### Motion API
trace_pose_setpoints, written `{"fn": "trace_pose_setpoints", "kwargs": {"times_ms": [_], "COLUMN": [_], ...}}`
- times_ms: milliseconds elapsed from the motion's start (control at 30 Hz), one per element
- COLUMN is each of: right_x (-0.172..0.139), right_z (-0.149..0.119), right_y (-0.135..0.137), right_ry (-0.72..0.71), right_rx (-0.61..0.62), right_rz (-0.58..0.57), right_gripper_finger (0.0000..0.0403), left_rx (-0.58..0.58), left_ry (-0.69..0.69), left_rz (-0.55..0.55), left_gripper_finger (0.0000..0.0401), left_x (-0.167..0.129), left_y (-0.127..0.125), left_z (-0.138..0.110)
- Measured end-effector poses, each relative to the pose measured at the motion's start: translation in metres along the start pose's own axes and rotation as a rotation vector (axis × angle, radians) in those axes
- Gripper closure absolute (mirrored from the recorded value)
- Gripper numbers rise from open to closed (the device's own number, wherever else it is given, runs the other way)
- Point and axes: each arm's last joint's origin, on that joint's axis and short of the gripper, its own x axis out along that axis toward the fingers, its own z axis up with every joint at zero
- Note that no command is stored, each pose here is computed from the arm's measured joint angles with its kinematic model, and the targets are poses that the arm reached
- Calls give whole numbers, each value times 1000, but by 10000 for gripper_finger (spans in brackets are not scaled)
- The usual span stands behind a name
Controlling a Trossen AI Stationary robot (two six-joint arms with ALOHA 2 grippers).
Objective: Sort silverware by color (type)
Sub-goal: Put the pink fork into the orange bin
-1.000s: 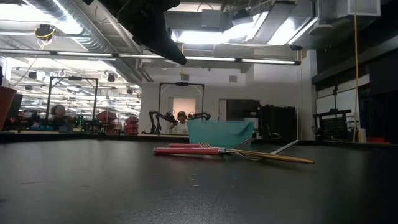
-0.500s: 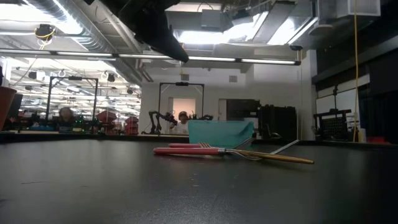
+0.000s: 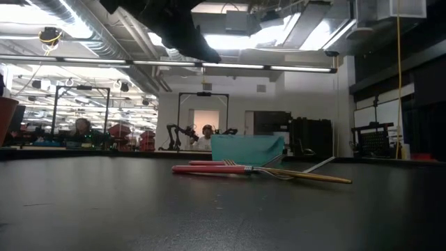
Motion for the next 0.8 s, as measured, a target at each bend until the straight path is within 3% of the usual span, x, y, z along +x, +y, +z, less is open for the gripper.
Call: {"fn": "trace_pose_setpoints", "kwargs": {"times_ms": [367, 700, 800], "right_x": [-52, -89, -91], "right_z": [7, 19, 26], "right_y": [0, 9, 14], "right_ry": [-135, -481, -534], "right_rx": [-12, -140, -140], "right_rz": [6, 261, 283], "right_gripper_finger": [331, 331, 331], "left_rx": [40, 42, 32], "left_ry": [-132, -69, -38], "left_rz": [-101, -150, -173], "left_gripper_finger": [306, 306, 306], "left_x": [25, 60, 71], "left_y": [20, 26, 27], "left_z": [-1, -24, -33]}}
